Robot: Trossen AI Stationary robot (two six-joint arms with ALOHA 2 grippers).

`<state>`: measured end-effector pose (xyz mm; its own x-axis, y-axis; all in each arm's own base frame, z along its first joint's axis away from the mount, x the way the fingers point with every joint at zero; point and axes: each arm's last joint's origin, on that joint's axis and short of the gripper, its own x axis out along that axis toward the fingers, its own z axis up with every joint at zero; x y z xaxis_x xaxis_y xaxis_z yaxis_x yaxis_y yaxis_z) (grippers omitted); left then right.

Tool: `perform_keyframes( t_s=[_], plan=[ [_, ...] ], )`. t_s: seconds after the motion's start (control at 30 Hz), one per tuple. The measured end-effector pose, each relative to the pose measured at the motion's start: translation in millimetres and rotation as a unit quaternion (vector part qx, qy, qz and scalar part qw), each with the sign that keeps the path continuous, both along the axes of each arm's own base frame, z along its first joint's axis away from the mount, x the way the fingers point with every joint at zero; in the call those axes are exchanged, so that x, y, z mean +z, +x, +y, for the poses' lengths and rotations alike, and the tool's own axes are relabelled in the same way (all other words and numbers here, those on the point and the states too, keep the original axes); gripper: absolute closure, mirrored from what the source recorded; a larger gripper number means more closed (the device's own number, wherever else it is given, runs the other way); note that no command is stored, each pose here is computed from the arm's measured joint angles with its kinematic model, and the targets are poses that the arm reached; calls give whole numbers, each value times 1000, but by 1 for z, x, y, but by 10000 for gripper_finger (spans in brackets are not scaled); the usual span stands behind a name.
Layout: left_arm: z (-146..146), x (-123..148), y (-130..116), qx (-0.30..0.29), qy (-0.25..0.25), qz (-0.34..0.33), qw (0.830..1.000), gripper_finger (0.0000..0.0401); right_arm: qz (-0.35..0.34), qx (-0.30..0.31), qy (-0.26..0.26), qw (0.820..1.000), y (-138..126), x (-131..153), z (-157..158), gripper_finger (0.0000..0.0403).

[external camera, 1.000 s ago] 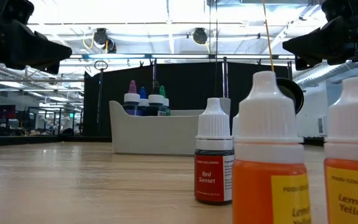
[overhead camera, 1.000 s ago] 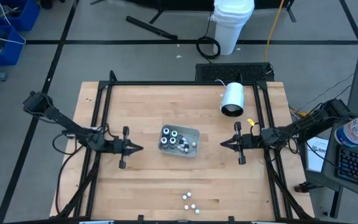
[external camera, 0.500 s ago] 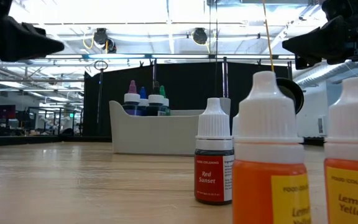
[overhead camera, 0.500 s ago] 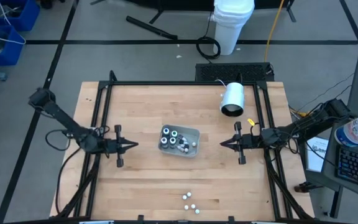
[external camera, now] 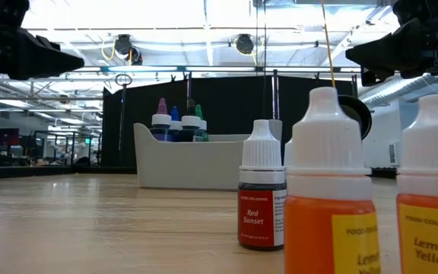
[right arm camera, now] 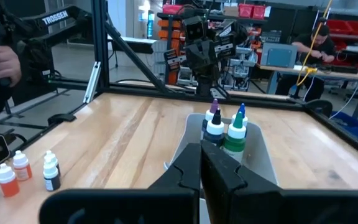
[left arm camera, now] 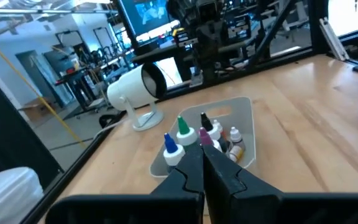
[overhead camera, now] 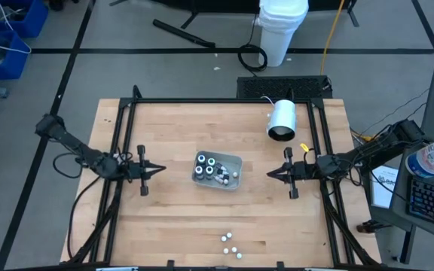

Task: Pick & Place food coloring
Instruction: Put the purple food coloring bottle into the gray bin

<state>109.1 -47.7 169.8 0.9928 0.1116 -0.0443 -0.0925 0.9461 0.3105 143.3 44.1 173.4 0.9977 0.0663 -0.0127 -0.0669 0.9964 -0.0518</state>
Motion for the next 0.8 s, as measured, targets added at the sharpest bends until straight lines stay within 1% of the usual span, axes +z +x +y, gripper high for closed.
perform_keyframes(
  t_s=[0.1,0.23,0.33,0.5,0.63,0.73,0.8],
  plan=[
    [3,0,1,15,-12,-2,1000,389,1,0,10,1000,0,0,0,403],
    [5,0,2,25,-18,-3,1000,370,1,0,2,1000,0,0,0,403],
    [5,1,2,25,-6,-6,1000,362,1,0,-11,1000,0,0,0,403],
    [5,8,2,25,20,-31,999,360,11,2,-18,1000,1,-3,1,403],
    [5,11,2,26,32,-45,998,360,8,10,2,1000,4,-3,2,403],
    [5,12,2,26,34,-47,998,359,7,22,-12,1000,12,3,8,403],
    [5,12,2,26,34,-47,998,359,20,35,-24,999,22,6,16,403]
  ],
)
